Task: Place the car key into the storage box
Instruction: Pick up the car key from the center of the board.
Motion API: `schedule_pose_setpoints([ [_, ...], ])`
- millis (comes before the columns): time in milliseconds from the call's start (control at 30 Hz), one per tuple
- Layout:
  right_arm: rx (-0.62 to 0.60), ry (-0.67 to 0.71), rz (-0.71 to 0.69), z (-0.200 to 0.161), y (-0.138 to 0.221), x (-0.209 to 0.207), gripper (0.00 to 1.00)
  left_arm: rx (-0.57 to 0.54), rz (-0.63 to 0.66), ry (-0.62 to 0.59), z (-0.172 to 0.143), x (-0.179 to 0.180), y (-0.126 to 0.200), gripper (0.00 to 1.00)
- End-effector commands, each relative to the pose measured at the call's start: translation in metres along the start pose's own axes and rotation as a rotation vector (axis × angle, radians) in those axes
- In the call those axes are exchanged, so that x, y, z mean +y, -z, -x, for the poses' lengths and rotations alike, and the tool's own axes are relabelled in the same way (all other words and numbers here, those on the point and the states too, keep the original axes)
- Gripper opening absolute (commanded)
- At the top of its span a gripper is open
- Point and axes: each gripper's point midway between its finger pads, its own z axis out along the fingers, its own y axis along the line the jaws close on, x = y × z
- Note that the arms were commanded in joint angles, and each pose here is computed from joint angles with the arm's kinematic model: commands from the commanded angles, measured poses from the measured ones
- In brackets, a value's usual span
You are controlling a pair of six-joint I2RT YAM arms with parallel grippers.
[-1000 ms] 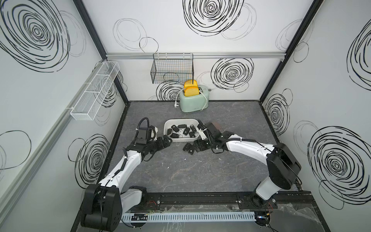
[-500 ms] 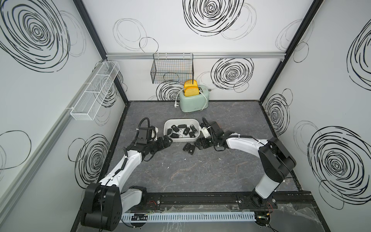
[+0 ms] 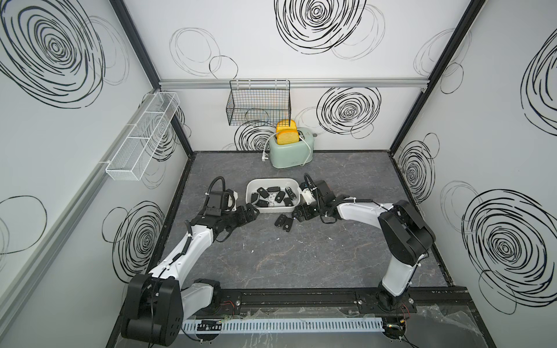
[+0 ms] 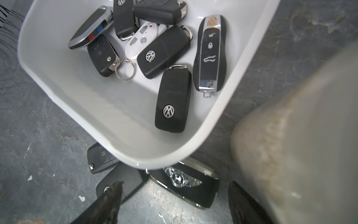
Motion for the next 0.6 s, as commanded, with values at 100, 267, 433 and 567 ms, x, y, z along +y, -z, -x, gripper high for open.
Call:
schedule_pose_setpoints([
  [100, 0.032, 0.030, 0.013, -0.002, -0.016, -0.002, 0.86, -0.019, -0.012, -0.010, 0.009, -0.010, 0.003, 0.98],
  [267, 0.045, 0.033, 0.017, -0.001, -0.024, -0.003, 0.86, -0.016, -0.010, -0.014, 0.011, -0.012, 0.003, 0.98],
  [433, 0.063, 0.036, 0.043, -0.005, -0.022, 0.001, 0.86, -0.015, -0.011, -0.015, 0.011, -0.012, 0.002, 0.98],
  [567, 0.081, 0.032, 0.083, -0.016, -0.014, 0.010, 0.86, -0.016, -0.015, -0.011, 0.011, -0.012, 0.002, 0.98],
])
